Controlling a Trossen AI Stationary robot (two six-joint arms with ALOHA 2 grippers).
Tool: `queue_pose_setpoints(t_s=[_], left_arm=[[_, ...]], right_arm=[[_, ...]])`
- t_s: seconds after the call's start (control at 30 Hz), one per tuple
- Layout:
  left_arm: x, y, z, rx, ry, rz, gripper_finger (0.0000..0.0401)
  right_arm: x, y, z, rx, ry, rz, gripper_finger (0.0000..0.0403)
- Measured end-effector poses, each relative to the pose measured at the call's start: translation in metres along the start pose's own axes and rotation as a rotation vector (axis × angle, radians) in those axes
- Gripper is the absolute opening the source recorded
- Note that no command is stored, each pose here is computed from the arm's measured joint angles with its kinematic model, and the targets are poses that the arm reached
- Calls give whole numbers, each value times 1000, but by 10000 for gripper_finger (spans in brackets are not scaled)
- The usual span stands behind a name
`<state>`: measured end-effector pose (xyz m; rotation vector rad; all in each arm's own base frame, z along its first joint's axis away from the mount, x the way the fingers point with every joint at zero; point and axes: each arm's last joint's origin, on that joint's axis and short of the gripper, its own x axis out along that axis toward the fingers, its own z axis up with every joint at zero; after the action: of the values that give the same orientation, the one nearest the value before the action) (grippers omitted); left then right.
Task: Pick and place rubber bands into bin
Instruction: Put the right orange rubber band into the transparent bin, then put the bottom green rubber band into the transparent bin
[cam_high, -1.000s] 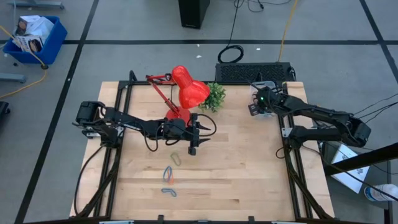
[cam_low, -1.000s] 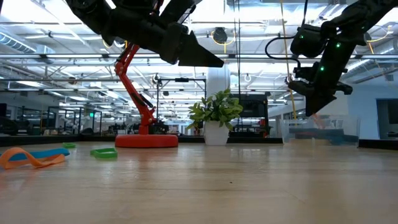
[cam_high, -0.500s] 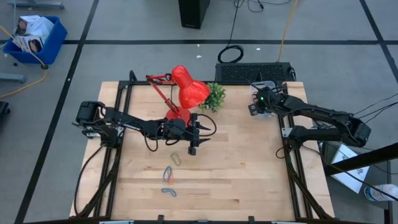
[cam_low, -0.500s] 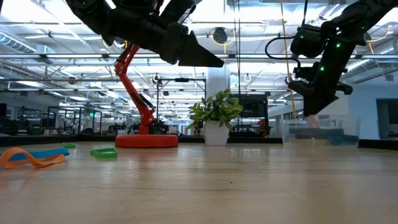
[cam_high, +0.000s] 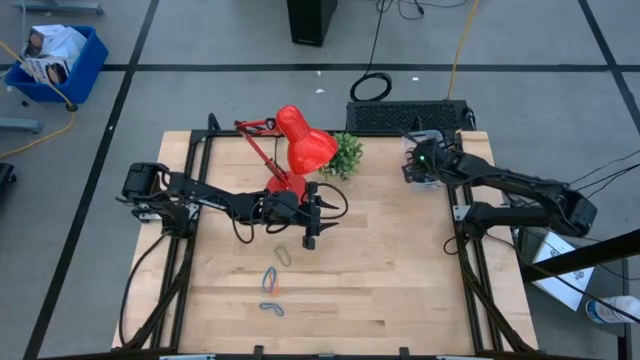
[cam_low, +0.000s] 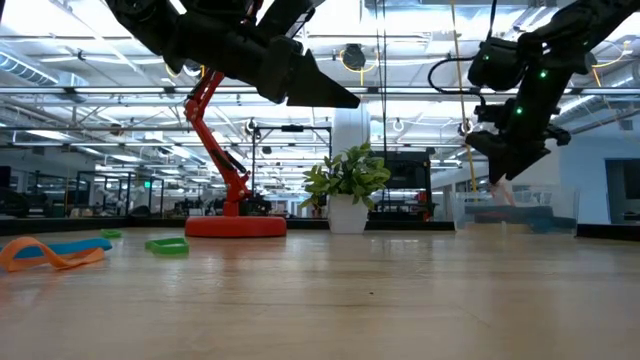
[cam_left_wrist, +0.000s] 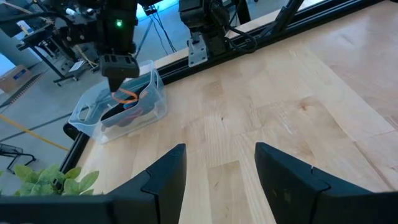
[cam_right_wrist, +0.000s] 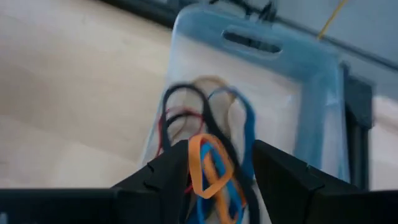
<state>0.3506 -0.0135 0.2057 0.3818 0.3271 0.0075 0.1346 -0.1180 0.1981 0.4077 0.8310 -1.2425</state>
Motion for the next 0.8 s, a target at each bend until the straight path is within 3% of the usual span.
queue_pose_setpoints(t_s=[0.37, 0.43, 0.6, 0.8], left_arm=[[0, 0, 0, -2, 0, 0, 198], [0, 0, 0, -2, 0, 0, 198], [0, 0, -1, -1, 6, -2, 198], [0, -2, -4, 17, 39, -16, 198]], right_arm=[[-21, -3, 18, 55, -222, 113, 169], [-26, 0, 19, 23, -241, 203, 169], [-41, 26, 17, -207, -354, 577, 168], [-58, 62, -15, -436, -599, 873, 169]])
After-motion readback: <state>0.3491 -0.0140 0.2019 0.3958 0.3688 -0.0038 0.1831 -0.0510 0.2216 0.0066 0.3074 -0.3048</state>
